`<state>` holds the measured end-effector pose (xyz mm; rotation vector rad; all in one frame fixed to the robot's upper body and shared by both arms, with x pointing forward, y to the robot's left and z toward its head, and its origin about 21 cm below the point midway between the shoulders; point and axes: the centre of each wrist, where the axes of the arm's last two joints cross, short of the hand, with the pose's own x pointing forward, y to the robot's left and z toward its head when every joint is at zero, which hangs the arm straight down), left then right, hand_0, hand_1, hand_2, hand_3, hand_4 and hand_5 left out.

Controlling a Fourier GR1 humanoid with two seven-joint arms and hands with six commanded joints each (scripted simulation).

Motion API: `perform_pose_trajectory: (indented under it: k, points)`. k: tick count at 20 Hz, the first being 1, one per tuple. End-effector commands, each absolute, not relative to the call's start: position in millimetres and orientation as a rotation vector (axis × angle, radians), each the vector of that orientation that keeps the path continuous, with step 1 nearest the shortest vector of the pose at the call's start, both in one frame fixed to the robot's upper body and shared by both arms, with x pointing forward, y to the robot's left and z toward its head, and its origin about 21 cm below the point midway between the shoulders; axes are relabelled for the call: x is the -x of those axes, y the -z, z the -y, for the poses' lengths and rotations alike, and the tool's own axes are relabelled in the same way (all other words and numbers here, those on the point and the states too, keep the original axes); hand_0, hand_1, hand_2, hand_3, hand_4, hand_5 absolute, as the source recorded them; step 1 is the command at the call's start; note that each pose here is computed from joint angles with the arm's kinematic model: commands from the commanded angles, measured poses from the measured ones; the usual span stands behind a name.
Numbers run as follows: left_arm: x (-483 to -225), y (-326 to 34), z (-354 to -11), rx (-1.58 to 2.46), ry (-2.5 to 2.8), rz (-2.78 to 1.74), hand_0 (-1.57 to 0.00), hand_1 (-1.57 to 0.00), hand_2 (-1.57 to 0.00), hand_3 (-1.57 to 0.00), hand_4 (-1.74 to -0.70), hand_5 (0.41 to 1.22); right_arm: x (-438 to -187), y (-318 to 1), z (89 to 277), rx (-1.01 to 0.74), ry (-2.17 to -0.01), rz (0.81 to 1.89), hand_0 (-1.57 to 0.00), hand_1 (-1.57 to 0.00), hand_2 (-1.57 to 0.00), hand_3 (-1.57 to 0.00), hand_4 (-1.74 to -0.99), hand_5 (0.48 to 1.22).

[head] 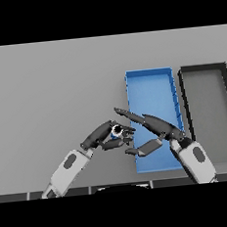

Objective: Pick up the blue pipe and place it into the blue bin.

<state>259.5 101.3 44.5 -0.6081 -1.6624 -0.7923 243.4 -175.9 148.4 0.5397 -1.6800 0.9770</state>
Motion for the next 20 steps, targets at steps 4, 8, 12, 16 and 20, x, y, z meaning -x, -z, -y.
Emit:
perform_pose_trajectory:
  k: [4, 8, 12, 16, 20]
  points:
    - [-262, -43, -103, 0.625, 0.804, 1.657, -1.57, -1.57, -1.57, -1.53, -1.74, 1.221, -257, -155, 153.2, -0.564, -1.062, 1.65, 0.0, 0.0, 0.0, 0.0, -1.227, 0.532]
    - [-258, -45, -104, 0.603, 0.825, 1.675, -1.57, -1.57, -1.57, -1.54, -1.74, 1.221, -267, -155, 129.2, -0.613, -1.106, 1.627, 0.0, 0.0, 0.0, 0.0, -1.218, 0.508]
    - [-262, -48, -106, 0.526, 0.931, 1.599, -1.18, -1.08, -1.06, -1.03, -1.68, 1.221, -277, -164, 109.3, -0.638, -1.162, 1.605, -0.35, -0.38, -0.38, -0.3, -1.335, 0.507]
    - [-266, -49, -110, 0.467, 0.949, 1.594, -0.94, -0.88, -0.86, -0.78, -1.57, 1.221, -282, -163, 96.0, -0.748, -1.194, 1.588, -1.02, -1.01, -1.04, -0.87, -1.53, 0.606]
    - [-264, -49, -110, 0.581, 0.817, 1.661, -1.31, -1.29, -1.19, -1.25, -1.67, 1.221, -282, -157, 93.8, -0.815, -1.137, 1.538, -1.35, -1.34, -1.35, -1.26, -1.469, 0.905]
